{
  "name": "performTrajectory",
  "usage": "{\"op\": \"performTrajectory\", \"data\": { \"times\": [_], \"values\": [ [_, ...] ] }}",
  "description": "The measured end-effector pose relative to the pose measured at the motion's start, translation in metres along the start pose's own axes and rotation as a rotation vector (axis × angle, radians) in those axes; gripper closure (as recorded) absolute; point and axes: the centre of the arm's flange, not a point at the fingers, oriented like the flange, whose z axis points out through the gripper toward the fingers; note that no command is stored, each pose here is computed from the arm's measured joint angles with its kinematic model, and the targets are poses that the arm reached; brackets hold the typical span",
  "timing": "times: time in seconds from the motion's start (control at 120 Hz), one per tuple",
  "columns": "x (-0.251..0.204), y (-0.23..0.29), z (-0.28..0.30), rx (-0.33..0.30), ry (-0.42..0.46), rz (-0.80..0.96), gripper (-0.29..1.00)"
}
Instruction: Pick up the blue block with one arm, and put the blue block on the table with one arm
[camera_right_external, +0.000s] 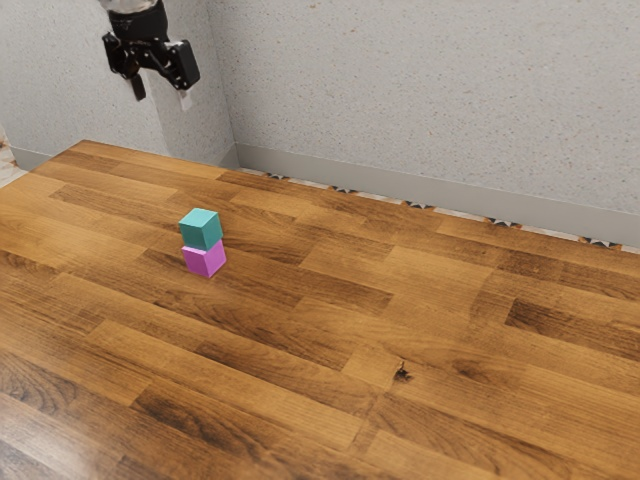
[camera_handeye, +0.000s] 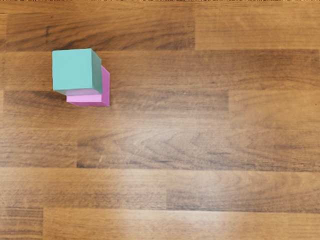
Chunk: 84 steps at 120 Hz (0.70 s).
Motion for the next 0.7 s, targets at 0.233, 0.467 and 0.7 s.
{"op": "performTrajectory", "data": {
  "times": [0.233,0.467,0.7],
  "values": [
    [-0.002,0.012,0.014,-0.018,-0.019,0.026,0.00],
    [0.020,0.007,0.125,-0.039,-0.047,0.030,0.00],
    [0.047,-0.062,0.171,-0.031,-0.028,-0.055,0.00]
  ]
}}
